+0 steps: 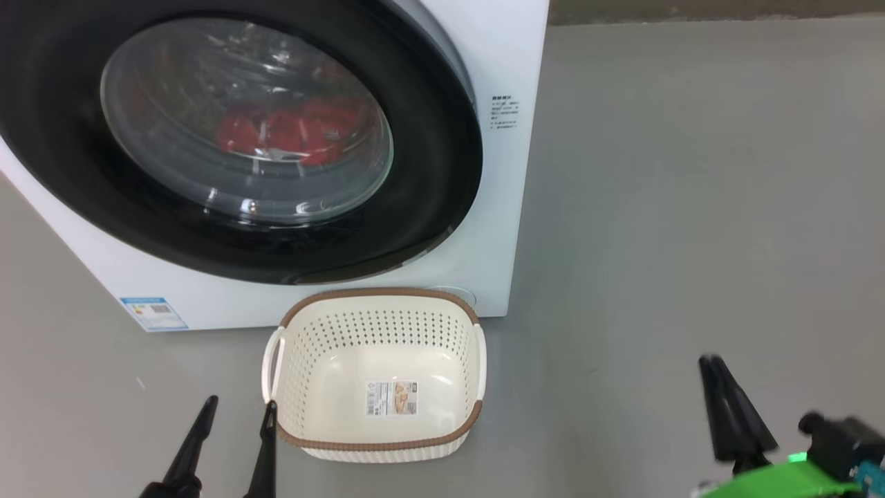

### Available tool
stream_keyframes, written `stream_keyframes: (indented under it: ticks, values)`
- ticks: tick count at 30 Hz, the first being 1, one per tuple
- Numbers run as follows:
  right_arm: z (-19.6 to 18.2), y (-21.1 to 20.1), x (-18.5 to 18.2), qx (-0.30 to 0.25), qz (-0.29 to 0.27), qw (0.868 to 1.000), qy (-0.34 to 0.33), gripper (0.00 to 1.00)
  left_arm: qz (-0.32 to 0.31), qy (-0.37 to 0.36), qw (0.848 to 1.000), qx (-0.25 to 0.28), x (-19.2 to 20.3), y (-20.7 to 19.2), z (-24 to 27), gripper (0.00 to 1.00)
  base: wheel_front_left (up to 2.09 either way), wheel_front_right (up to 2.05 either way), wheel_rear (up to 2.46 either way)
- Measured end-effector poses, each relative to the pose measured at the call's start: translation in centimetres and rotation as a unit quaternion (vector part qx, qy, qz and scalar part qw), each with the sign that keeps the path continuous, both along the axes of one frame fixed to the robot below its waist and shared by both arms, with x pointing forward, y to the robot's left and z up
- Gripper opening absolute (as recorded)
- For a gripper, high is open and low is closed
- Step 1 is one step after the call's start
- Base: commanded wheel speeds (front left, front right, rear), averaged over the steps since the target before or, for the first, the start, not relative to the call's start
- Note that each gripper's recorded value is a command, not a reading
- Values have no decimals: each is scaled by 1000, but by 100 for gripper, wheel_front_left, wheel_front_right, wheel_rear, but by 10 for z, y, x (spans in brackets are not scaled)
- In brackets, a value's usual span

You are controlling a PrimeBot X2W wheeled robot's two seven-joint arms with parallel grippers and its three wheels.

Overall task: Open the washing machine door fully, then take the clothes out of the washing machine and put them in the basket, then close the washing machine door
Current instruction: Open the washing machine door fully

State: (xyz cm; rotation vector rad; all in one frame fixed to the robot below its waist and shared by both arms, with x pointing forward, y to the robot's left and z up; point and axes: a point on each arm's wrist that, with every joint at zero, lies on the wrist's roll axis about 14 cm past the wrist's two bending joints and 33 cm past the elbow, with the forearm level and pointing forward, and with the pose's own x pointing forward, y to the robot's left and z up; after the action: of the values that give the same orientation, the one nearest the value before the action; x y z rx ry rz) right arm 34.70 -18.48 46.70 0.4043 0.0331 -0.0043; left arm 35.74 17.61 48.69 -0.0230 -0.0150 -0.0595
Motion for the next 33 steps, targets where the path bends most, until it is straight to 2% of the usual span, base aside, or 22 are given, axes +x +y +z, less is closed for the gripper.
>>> stream_keyframes:
  ticks: [3,7,11,19,24,27,33]
  values:
    - [14,6,15,35,2,999,-24,0,0,4,1000,-1,0,0,-2,100,0,0,0]
    - [51,21,50,74,20,994,-79,0,-2,9,1000,-5,1,-1,-6,100,0,0,0]
    - [87,32,81,106,36,985,-129,0,-4,6,1000,-8,4,-3,-4,100,0,0,0]
    - [134,49,135,169,70,967,-178,0,3,5,1000,-18,4,2,-2,100,0,0,0]
    - [151,63,166,207,99,956,-185,0,10,5,1000,-26,6,5,-2,100,0,0,0]
    - [151,75,182,220,120,952,-174,0,16,8,999,-31,8,8,-4,100,0,0,0]
    - [152,105,219,283,174,934,-130,0,30,19,999,-35,14,16,-10,100,0,0,0]
